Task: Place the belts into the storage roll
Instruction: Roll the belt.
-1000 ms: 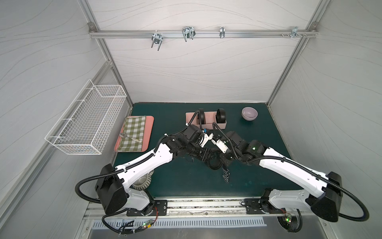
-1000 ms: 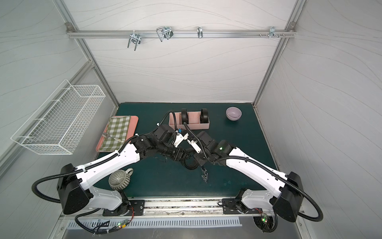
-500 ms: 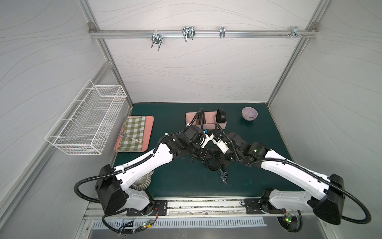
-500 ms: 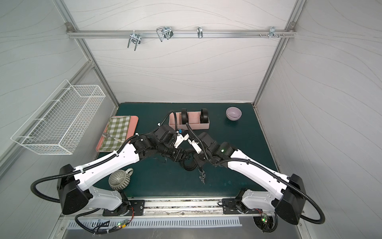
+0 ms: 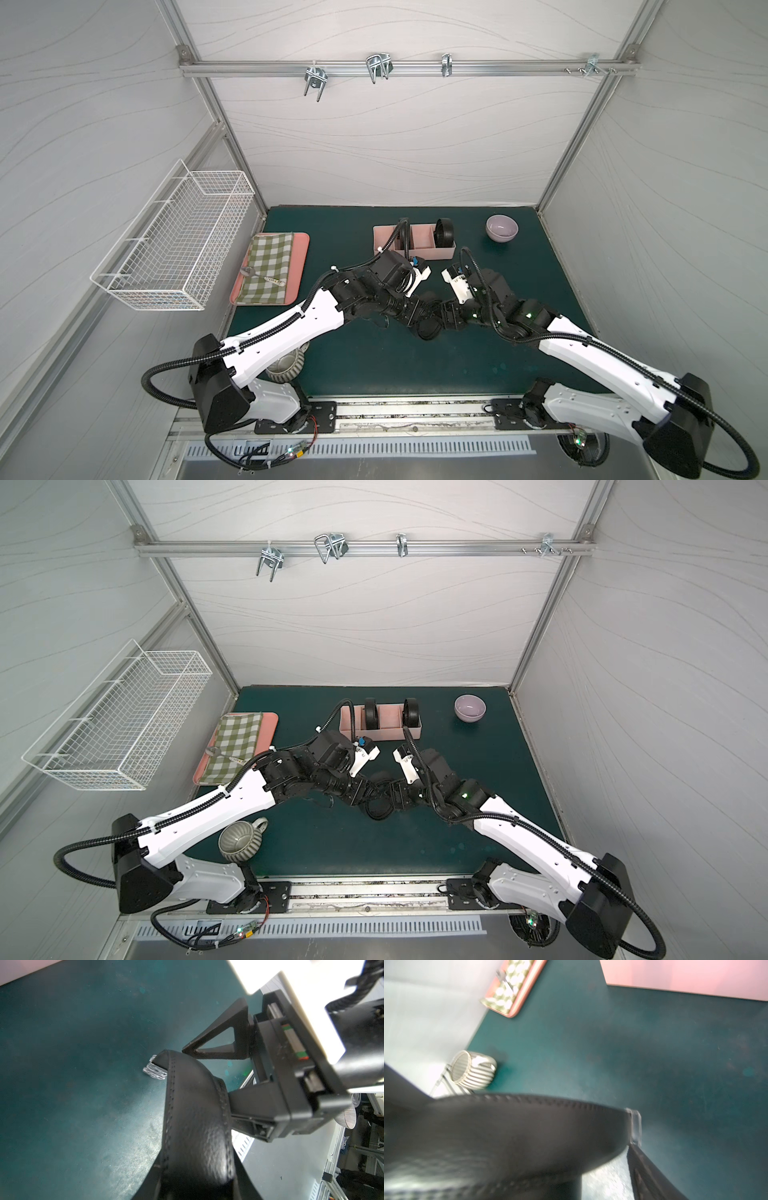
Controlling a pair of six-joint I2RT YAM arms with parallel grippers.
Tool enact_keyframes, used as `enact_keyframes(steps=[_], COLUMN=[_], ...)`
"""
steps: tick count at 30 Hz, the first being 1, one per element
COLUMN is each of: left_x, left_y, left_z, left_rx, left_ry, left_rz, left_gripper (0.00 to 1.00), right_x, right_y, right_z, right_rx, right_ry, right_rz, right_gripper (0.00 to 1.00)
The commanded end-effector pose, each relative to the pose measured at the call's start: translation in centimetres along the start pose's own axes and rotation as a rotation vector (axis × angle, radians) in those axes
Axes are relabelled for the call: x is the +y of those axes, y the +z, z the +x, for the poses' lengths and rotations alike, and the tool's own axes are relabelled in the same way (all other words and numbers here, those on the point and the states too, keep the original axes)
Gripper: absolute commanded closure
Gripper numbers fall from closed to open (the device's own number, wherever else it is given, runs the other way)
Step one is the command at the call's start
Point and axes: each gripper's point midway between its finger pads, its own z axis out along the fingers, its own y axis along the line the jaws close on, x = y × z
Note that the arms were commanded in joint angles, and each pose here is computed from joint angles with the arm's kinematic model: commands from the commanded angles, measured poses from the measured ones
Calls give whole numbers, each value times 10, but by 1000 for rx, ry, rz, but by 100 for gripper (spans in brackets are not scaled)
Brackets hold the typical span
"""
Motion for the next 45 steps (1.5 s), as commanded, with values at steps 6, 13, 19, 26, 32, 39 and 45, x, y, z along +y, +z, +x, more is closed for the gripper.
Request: enact_keyframes(steps=[6,13,19,26,32,39,45], left_x=[-31,-30,-29,-23,-21,-18,-18], left_y=[-29,-42,-48,-51,-47,-47,-44], left_z=[-43,-50,-56,-57,-54,-55,-50], left_rx=[-153,-204,-258,-293,-330,-356,-343], left_ry=[66,117,148,159,179,193,233], left_rz=[64,18,5,-30,-58,-95,-140], left_gripper=[92,96,96,98,100,100,100], right_x=[10,8,14,33,45,57,56], right_y=[-3,4,13,17,22,25,25], right_z=[-23,-19,-16,-16,-16,-21,-22], right_rx=[-155,-201,-241,-233,-213,-224,-221], right_ry=[-13,78,181,267,384,497,514], right_rz=[-85,-113,-188,-269,-324,-405,-398], right_gripper=[24,25,29,32,38,56,86])
